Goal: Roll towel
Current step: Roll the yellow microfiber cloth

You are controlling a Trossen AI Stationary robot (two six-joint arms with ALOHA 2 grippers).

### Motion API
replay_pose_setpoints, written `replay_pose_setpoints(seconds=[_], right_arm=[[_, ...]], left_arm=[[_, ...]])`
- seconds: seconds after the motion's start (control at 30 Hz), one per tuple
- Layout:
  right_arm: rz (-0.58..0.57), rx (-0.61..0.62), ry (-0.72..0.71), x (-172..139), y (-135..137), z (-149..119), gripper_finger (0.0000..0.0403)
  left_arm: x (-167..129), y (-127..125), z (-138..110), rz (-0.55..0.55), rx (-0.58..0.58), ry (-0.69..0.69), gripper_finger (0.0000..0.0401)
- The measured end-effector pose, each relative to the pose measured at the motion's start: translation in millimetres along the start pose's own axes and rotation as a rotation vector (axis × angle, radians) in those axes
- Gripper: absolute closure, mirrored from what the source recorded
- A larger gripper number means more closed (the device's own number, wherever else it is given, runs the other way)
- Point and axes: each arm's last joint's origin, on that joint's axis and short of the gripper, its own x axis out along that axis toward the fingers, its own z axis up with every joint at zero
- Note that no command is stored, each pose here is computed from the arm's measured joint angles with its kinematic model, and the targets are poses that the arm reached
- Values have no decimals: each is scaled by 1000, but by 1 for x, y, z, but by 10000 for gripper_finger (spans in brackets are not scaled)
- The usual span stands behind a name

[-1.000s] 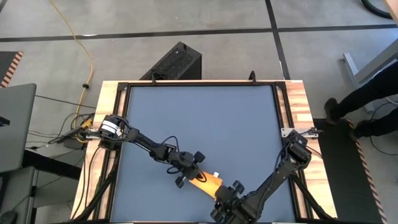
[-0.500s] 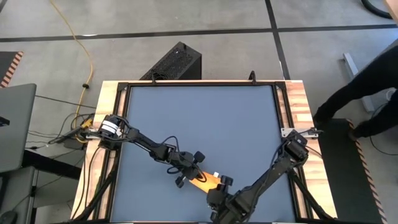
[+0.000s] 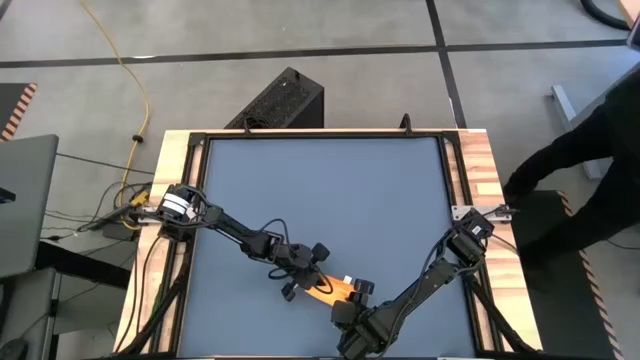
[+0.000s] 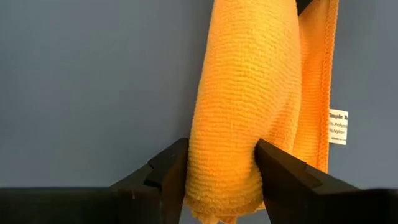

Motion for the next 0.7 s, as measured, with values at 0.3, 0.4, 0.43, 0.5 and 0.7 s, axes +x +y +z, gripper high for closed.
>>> replay_pose_setpoints(seconds=[0.3,0.4,0.43,0.5,0.7], right_arm=[[-12,121,-12,0,-3,3,359],[-14,164,-32,-2,-2,2,362],[-11,187,-33,-3,-2,2,362],[-3,221,-31,-3,-2,3,362],[14,298,-18,-3,-4,7,362]], left_arm=[[-9,2,2,29,16,73,401],[-21,3,6,21,25,106,401],[-25,4,7,19,27,114,401],[-34,6,13,32,29,121,401],[-58,12,27,47,1,105,401]])
